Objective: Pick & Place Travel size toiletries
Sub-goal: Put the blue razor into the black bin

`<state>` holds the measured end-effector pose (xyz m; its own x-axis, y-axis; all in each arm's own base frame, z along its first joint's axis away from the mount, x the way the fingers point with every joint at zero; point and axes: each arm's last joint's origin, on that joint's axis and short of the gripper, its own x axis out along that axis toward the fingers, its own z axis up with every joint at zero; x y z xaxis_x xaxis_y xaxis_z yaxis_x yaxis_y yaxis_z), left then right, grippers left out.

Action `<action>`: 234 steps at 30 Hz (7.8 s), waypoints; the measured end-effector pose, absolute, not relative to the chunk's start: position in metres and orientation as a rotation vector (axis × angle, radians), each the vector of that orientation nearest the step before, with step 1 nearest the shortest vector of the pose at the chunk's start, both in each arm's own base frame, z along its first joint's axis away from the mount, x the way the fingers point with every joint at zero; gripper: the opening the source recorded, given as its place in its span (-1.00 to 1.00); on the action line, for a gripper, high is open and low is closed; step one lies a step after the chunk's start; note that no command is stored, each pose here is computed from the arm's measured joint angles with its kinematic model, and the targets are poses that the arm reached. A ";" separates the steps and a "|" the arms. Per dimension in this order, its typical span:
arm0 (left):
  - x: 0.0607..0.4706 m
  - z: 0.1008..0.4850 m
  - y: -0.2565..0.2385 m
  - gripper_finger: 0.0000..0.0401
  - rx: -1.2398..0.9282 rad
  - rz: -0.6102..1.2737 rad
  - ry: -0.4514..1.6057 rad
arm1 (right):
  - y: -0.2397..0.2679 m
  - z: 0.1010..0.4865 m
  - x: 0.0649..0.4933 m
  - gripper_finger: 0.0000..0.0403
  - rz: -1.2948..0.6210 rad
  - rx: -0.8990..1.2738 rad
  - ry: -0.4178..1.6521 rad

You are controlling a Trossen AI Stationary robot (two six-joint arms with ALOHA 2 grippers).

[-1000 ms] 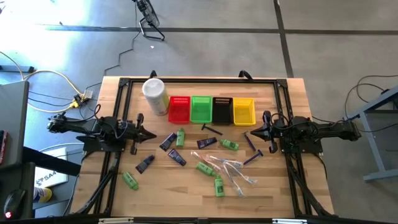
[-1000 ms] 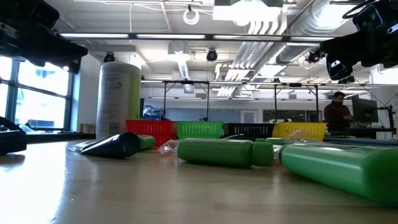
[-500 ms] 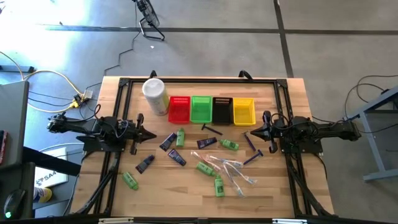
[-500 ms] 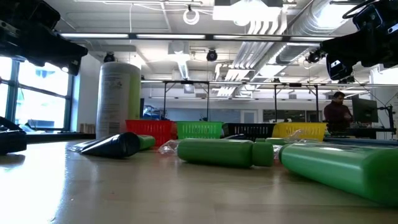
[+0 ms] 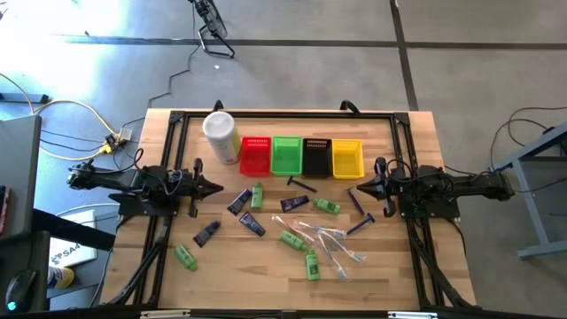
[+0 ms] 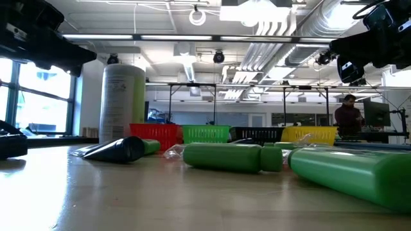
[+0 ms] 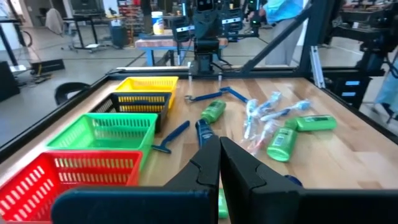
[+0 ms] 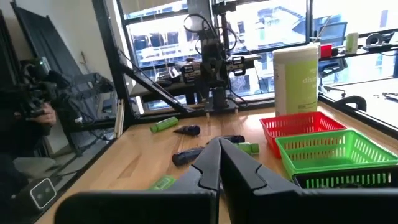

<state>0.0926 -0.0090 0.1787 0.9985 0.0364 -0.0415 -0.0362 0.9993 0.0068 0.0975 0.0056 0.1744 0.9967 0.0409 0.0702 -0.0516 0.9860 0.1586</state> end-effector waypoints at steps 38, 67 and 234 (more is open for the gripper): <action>0.093 0.179 -0.009 -0.96 0.006 0.048 0.042 | 0.006 0.197 0.125 -0.99 -0.021 0.234 0.119; 0.093 0.179 -0.009 -0.96 0.006 0.047 0.042 | 0.007 0.183 0.148 -0.99 -0.391 0.731 0.821; 0.093 0.178 -0.009 -0.96 0.003 0.047 0.045 | 0.035 0.143 0.203 0.07 -0.705 0.701 1.273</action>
